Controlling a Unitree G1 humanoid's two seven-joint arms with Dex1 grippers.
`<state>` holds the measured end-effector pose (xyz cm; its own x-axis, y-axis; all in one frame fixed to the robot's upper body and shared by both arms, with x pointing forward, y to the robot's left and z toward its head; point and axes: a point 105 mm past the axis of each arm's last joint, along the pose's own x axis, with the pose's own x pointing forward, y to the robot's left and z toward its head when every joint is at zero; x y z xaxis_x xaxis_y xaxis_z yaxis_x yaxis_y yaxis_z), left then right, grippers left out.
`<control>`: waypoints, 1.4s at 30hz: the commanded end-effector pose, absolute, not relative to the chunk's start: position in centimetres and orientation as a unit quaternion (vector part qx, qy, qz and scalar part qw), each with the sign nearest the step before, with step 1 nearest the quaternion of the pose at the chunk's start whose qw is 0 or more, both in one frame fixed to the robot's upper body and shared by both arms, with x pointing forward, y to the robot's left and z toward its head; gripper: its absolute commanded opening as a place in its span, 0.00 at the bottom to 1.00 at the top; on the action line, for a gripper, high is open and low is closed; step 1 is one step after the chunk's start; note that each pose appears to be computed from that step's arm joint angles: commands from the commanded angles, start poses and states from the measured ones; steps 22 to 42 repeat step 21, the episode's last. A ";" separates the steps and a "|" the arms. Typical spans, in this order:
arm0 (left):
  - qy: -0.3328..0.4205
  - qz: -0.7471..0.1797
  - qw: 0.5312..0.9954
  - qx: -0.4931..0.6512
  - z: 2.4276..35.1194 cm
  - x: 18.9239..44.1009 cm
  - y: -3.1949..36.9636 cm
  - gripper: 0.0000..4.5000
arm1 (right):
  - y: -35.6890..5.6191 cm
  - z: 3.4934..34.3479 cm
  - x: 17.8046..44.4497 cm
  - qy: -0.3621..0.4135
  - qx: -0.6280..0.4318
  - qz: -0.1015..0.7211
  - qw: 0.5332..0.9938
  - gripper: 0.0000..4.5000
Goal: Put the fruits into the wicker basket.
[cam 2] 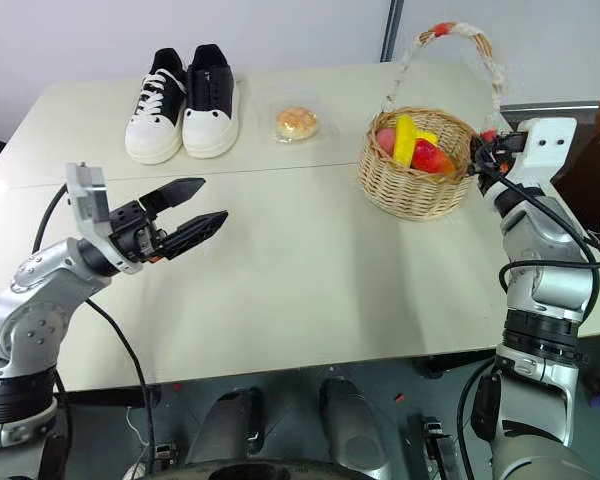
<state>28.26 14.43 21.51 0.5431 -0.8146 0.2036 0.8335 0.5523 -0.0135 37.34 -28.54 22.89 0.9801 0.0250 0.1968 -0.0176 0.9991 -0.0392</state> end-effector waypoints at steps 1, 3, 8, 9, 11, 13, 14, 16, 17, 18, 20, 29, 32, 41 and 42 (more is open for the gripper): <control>-0.101 -0.468 0.877 -0.040 22.1 28.1 14.8 1.00 | -28.9 25.8 35.9 -0.154 -0.043 -0.001 0.987 0.72; -0.091 -0.452 0.887 -0.033 21.6 28.4 15.5 1.00 | -29.4 25.6 34.7 -0.155 -0.059 0.006 0.986 0.83; -0.024 -0.357 0.934 -0.014 19.0 29.6 19.6 1.00 | -29.9 23.6 31.5 -0.121 -0.069 0.066 0.988 0.83; -0.013 -0.324 0.946 0.003 18.3 29.7 21.0 1.00 | -28.8 22.5 30.5 -0.099 -0.067 0.114 0.986 0.83; -0.001 -0.288 0.957 0.026 17.5 29.6 22.7 1.00 | -27.0 21.1 29.2 -0.068 -0.067 0.186 0.978 0.83; 0.020 -0.263 0.964 0.032 16.3 29.2 24.0 1.00 | -24.3 19.4 28.2 -0.030 -0.077 0.263 0.961 0.83; 0.024 -0.256 0.966 0.033 15.9 29.0 24.5 1.00 | -23.4 18.8 27.9 -0.020 -0.080 0.289 0.954 0.83; 0.028 -0.241 0.970 0.030 15.3 28.5 25.2 1.00 | -21.4 17.9 27.6 -0.010 -0.086 0.331 0.940 0.83; 0.030 -0.231 0.972 0.031 15.0 28.3 25.6 1.00 | -20.5 17.5 27.8 -0.010 -0.088 0.345 0.934 0.83; 0.031 -0.225 0.973 0.032 14.7 28.1 25.8 1.00 | -19.9 17.3 27.9 -0.011 -0.089 0.352 0.932 0.83; 0.030 -0.220 0.975 0.027 14.4 27.4 25.8 1.00 | -18.7 16.6 28.5 -0.009 -0.097 0.374 0.923 0.83; 0.030 -0.219 0.975 0.023 14.3 27.1 25.8 1.00 | -18.3 16.4 28.7 -0.011 -0.099 0.381 0.919 0.83; 0.030 -0.219 0.975 0.023 14.3 27.1 25.8 1.00 | -18.3 16.4 28.7 -0.011 -0.099 0.381 0.919 0.83; 0.030 -0.219 0.975 0.023 14.3 27.1 25.8 1.00 | -18.3 16.4 28.7 -0.011 -0.099 0.381 0.919 0.83; 0.030 -0.219 0.975 0.023 14.3 27.1 25.8 1.00 | -18.3 16.4 28.7 -0.011 -0.099 0.381 0.919 0.83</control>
